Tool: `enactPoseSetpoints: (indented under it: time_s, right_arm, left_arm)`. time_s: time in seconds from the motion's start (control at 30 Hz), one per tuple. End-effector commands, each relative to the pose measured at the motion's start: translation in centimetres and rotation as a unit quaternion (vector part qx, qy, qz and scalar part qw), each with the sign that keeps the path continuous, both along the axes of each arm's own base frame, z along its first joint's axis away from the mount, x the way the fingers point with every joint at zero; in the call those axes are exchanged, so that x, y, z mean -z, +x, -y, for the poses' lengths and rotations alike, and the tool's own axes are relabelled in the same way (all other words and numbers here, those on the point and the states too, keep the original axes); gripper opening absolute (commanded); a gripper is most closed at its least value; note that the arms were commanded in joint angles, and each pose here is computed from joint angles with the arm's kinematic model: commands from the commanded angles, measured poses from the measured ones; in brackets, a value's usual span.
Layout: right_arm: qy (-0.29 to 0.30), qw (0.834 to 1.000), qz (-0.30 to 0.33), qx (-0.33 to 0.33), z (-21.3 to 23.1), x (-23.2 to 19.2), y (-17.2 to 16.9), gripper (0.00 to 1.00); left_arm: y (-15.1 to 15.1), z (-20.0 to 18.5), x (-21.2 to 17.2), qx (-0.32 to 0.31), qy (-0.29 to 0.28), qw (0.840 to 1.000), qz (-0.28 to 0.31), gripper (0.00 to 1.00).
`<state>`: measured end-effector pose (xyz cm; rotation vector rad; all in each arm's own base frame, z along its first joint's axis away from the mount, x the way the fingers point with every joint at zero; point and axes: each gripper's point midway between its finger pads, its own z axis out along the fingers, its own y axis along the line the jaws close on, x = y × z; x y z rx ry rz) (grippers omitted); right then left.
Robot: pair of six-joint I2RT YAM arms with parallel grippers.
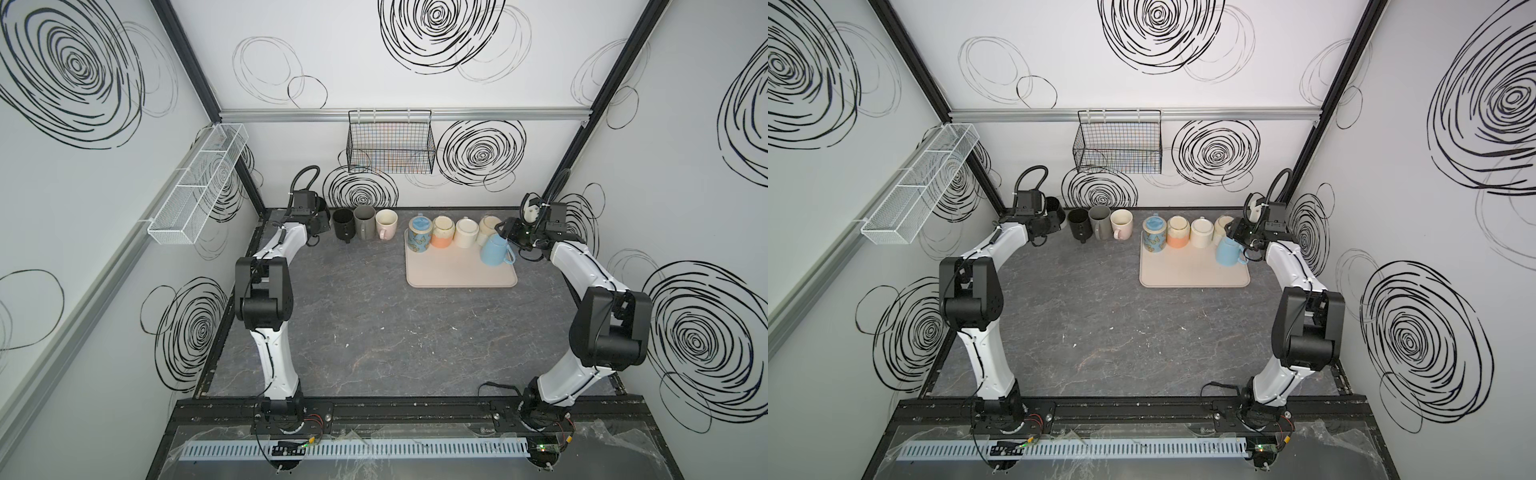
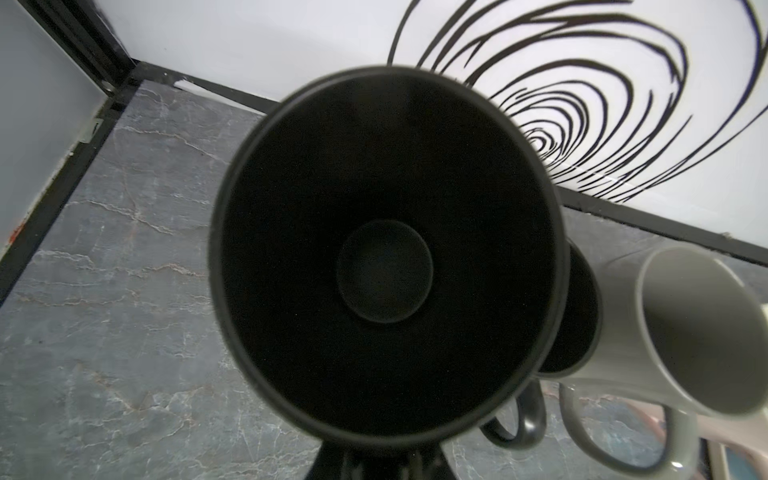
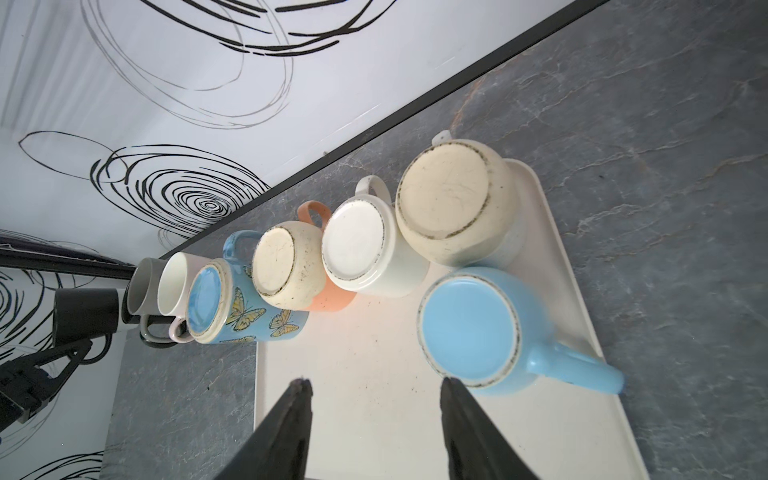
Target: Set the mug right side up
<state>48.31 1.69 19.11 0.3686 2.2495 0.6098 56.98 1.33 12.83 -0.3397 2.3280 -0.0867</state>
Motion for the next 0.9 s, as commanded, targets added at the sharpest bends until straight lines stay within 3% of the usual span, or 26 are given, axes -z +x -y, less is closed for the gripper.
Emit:
enactPoseSetpoints:
  time_s: [0.0, 0.5, 0.67, 0.87]
  right_arm:
    - [-0.019, 1.000, -0.008, 0.010, 1.5, 0.2, 0.6, 0.54]
    - [-0.029, 0.998, -0.056, 0.015, 4.3, 3.7, 2.2, 0.55]
    - [-0.030, 0.996, -0.079, 0.010, 4.4, 5.0, 2.4, 0.55]
    - [-0.018, 0.996, -0.091, -0.004, 4.0, 6.3, 2.8, 0.56]
  left_arm:
    - [2.8, 0.1, -3.7, 0.003, 0.022, 0.997, 0.068, 0.00]
    - [3.1, 1.2, 1.6, 0.002, 0.041, 0.999, 0.021, 0.00]
    - [2.6, 1.5, 2.0, 0.003, 0.051, 0.999, 0.009, 0.26]
    - [2.1, 2.0, 0.0, 0.009, 0.052, 0.998, 0.018, 0.43]
